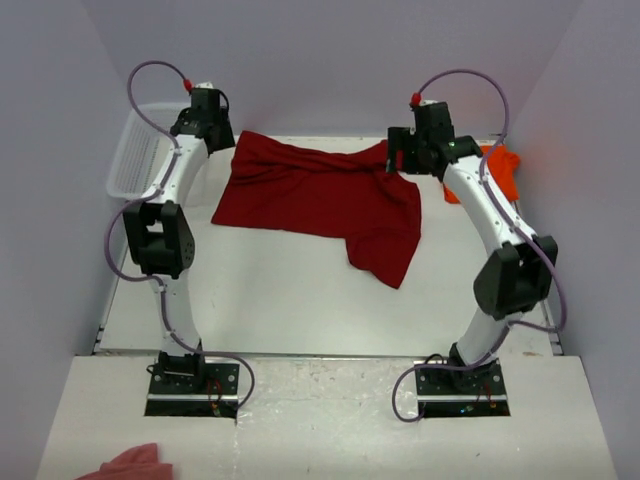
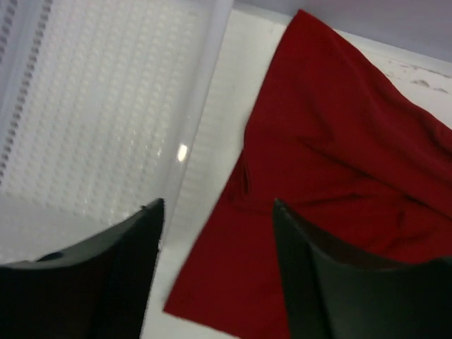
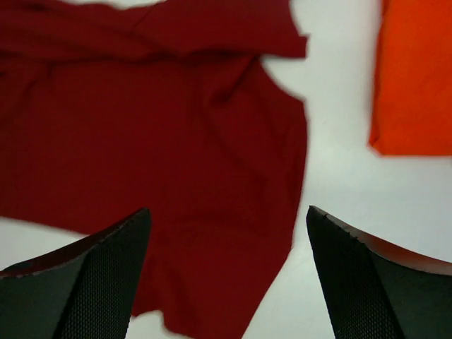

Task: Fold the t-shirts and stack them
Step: Flatten out the tshirt

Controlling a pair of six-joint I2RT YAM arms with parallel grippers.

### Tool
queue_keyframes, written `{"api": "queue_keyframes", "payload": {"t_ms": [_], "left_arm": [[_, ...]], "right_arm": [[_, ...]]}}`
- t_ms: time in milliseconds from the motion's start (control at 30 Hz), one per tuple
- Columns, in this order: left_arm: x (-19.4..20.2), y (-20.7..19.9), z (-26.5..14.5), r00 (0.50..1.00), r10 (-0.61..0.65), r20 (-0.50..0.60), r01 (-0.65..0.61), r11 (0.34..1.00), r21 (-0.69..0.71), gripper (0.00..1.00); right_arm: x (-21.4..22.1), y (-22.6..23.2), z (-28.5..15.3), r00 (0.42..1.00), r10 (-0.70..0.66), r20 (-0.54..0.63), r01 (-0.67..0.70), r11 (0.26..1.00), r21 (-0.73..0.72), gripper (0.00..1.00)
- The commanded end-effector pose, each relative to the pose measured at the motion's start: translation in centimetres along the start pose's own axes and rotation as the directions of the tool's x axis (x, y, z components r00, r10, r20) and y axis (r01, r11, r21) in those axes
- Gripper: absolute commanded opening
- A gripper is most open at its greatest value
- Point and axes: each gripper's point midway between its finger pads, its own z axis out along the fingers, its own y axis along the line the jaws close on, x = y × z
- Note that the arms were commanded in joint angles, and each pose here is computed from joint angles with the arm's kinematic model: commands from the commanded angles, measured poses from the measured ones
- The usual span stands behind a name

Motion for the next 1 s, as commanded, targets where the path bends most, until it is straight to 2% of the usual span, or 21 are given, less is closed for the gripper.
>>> {"api": "queue_keyframes", "payload": {"t_ms": [0,33,67,100,167,233,300,433,600,967], "left_arm": [[5.0,1.0,-4.3,0.981,-0.049,-0.187,0.049,0.999,-0.006,0.56],[8.1,1.6,-4.1,0.964,-0.035,-0.263,0.031,0.999,-0.02,0.48],[8.8,1.9,-4.7,0.96,-0.03,-0.279,0.024,0.999,-0.023,0.37],[9.7,2.5,-5.0,0.956,-0.029,-0.293,0.017,0.999,-0.045,0.36],[11.5,2.8,-5.7,0.951,-0.022,-0.307,0.016,1.0,-0.023,0.36],[14.0,2.7,-6.2,0.93,-0.02,-0.366,0.024,1.0,0.007,0.38],[15.3,2.4,-6.9,0.921,-0.019,-0.389,0.036,0.999,0.036,0.47],[18.3,3.7,-7.2,0.907,-0.004,-0.421,0.007,1.0,0.006,0.48],[19.0,4.3,-6.5,0.906,-0.001,-0.424,-0.011,1.0,-0.026,0.49],[17.5,4.9,-5.3,0.927,-0.018,-0.375,-0.017,0.996,-0.09,0.49]], "right_arm": [[2.5,5.5,-6.4,0.991,0.129,0.02,-0.124,0.98,-0.154,0.89],[4.1,6.7,-6.7,0.992,0.124,-0.015,-0.124,0.972,-0.199,0.88],[5.3,7.0,-6.6,0.989,0.144,-0.033,-0.148,0.966,-0.211,0.86],[7.5,7.0,-6.3,0.989,0.14,-0.054,-0.149,0.964,-0.22,0.81],[9.6,7.0,-6.3,0.987,0.135,-0.089,-0.151,0.965,-0.216,0.77],[12.0,6.9,-6.4,0.987,0.109,-0.114,-0.131,0.97,-0.204,0.76],[13.7,6.7,-6.4,0.985,0.106,-0.133,-0.13,0.972,-0.195,0.76],[14.1,6.9,-8.3,0.988,0.117,-0.102,-0.139,0.96,-0.243,0.77],[13.6,6.8,-9.4,0.992,0.115,-0.049,-0.123,0.954,-0.272,0.78],[14.9,7.1,-9.5,0.993,0.107,-0.056,-0.119,0.942,-0.314,0.77]]}}
